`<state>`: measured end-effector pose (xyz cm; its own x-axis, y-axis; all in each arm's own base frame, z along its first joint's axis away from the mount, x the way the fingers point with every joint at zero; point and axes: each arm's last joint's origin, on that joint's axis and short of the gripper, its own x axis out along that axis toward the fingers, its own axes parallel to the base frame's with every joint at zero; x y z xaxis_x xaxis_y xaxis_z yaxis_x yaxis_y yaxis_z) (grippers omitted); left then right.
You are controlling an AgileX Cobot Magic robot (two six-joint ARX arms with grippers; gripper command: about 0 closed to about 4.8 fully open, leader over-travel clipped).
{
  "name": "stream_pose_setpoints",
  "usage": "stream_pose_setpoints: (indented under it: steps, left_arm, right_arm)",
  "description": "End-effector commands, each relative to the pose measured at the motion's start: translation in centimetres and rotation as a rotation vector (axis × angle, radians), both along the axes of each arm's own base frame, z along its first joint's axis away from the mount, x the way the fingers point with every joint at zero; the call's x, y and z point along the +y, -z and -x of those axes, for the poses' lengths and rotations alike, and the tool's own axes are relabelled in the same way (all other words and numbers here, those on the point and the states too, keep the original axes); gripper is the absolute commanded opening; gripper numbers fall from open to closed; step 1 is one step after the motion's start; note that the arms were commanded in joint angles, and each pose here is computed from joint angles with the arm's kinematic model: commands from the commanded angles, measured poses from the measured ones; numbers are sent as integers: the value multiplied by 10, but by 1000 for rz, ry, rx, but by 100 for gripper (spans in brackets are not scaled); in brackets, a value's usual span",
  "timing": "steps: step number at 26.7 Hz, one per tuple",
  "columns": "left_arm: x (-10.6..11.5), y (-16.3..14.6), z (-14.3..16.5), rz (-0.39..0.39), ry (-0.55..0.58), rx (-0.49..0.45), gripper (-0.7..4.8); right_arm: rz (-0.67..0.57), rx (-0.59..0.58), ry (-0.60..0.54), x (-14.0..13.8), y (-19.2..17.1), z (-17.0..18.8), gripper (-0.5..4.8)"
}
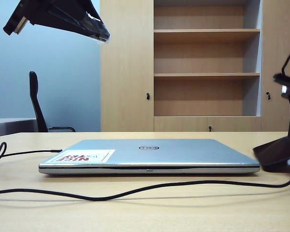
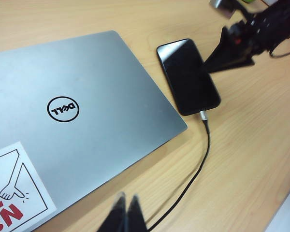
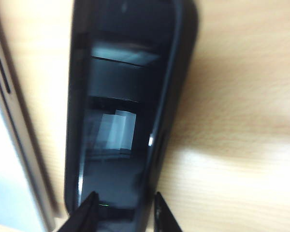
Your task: Pick up the charging cable and the phone, plug the charging cable into the charging port on the phone, and finally place them back on the table.
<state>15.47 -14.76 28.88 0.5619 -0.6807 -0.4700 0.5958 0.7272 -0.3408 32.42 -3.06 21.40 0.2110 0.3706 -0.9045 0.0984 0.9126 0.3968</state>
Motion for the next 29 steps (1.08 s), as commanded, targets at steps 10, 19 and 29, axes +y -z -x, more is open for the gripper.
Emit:
stream_pose_setpoints:
  steps: [10,19,29]
  left_arm:
    - [8,-3,7,-26,-2,19,-5]
    - [30,-13,31,-17,12,-43,-5]
    - [52,17,55,-23,26,-76,-5]
  right_arm:
    - [27,-140,-16,5,-67,12,34]
    - [173,-582,-69,40,-141,67,-3]
    - [89,-878,-164,69,-162,143,-3]
